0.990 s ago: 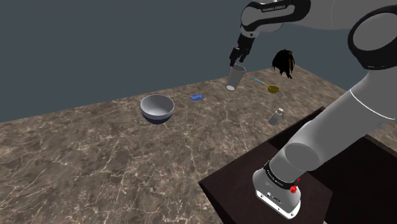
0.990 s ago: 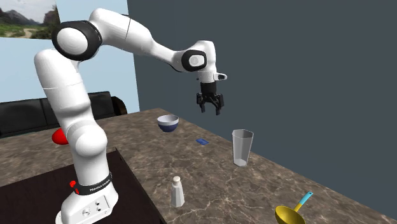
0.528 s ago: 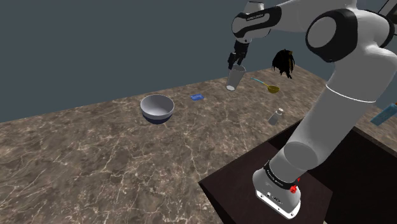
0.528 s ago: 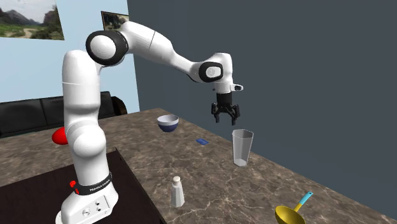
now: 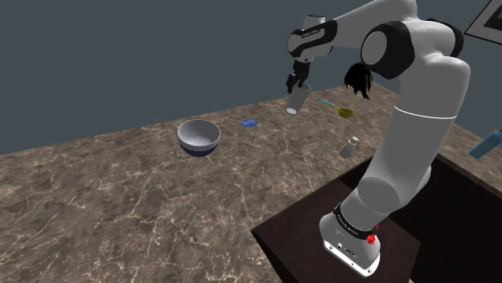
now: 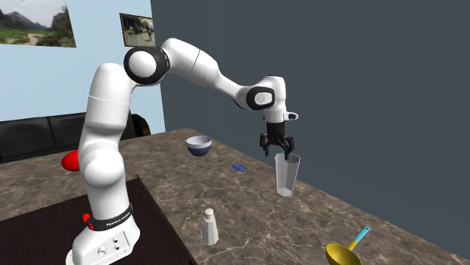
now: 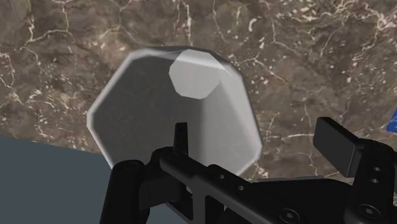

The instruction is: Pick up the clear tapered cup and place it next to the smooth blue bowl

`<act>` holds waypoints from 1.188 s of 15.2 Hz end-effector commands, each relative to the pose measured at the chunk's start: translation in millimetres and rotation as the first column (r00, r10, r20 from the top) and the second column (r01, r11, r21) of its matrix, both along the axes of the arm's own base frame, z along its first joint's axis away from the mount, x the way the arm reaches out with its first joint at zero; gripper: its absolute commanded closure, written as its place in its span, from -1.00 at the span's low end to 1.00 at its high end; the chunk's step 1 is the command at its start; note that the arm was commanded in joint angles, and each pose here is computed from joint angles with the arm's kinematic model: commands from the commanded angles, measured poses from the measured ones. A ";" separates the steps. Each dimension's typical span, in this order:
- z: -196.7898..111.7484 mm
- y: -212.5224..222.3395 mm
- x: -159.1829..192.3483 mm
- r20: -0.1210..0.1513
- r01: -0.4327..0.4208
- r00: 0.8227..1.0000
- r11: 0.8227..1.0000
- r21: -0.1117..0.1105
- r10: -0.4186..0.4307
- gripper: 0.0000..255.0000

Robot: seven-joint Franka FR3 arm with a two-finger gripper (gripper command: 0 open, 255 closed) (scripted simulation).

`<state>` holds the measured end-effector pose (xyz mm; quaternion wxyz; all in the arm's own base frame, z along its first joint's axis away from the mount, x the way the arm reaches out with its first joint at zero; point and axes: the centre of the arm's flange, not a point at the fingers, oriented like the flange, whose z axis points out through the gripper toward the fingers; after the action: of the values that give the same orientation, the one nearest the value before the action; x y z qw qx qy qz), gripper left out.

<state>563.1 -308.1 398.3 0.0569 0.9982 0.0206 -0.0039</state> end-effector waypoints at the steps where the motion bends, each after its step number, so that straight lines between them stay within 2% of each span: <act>1: -10.3 -2.6 -0.4 0.000 0.000 1.000 1.000 0.000 0.000 -1.00; 3: -18.6 -3.5 -0.4 0.000 0.000 1.000 1.000 0.000 0.000 -1.00; 11: -18.6 -3.5 -0.4 0.000 0.000 1.000 1.000 0.000 0.000 -1.00; 12: -18.6 -3.5 -0.4 0.000 0.000 1.000 1.000 0.000 0.000 1.00; 18: -18.6 -3.5 -0.4 0.000 0.000 1.000 1.000 0.000 0.000 1.00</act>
<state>562.7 -311.7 379.7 0.0571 0.9981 0.0206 -0.0039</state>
